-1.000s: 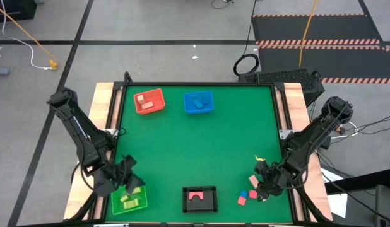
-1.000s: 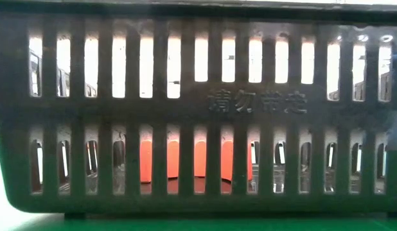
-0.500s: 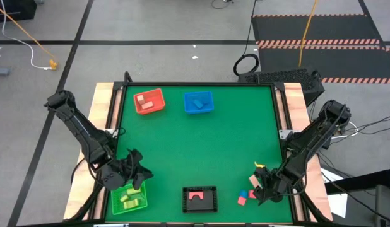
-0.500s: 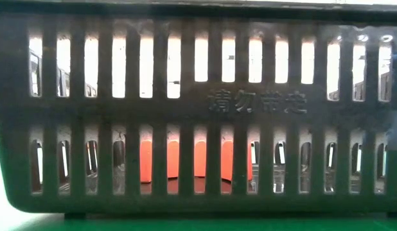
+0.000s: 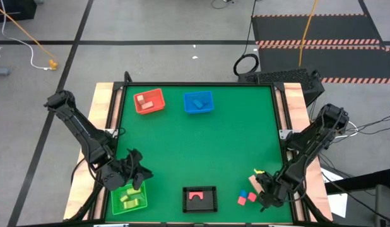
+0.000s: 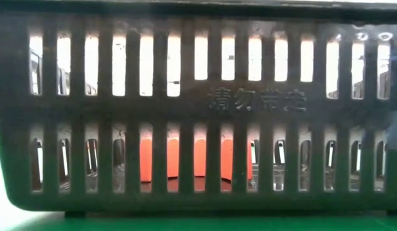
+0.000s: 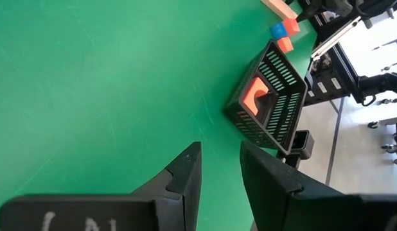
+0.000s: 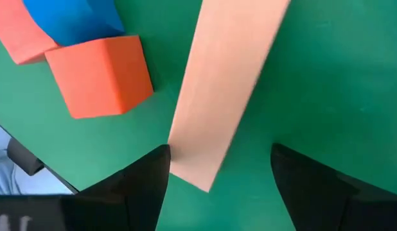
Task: Sort & place blocks by color
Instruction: Put the light brown block into the orange bin
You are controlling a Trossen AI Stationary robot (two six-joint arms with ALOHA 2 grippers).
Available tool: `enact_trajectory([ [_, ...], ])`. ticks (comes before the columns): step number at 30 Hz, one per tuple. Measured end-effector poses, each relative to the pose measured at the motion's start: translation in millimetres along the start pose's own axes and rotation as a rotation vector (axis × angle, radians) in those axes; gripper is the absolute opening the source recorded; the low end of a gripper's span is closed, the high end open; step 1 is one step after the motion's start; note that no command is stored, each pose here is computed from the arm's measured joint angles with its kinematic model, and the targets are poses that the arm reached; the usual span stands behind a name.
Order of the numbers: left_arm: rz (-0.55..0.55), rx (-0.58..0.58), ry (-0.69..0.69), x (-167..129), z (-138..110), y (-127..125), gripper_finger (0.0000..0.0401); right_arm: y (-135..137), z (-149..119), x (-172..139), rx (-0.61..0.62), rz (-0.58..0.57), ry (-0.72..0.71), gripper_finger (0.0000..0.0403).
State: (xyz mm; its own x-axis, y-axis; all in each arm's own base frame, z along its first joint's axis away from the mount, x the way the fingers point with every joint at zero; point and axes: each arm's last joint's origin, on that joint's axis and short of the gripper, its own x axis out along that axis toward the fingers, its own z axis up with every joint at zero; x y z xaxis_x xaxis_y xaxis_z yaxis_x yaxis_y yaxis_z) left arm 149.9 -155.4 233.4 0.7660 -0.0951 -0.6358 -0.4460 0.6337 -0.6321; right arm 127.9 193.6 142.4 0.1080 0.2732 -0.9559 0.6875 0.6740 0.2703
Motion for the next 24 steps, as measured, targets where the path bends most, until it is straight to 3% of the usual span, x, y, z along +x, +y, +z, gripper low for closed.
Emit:
enact_trajectory([
  [6,0.001,0.001,-0.007,0,0,0,0.0108,-5,2,17,0.041,-0.1,-0.031,0.0258],
  [12,0.002,0.005,-0.007,0,0,0,0.0108,-6,5,15,0.093,-0.091,-0.089,0.0258],
  [16,0.003,0.026,-0.015,0,0,0,0.0108,-11,7,14,0.119,-0.143,-0.116,0.0255],
  [24,0.003,0.04,-0.021,0,1,0,0.0108,-17,9,16,0.12,-0.207,-0.155,0.0194],
])
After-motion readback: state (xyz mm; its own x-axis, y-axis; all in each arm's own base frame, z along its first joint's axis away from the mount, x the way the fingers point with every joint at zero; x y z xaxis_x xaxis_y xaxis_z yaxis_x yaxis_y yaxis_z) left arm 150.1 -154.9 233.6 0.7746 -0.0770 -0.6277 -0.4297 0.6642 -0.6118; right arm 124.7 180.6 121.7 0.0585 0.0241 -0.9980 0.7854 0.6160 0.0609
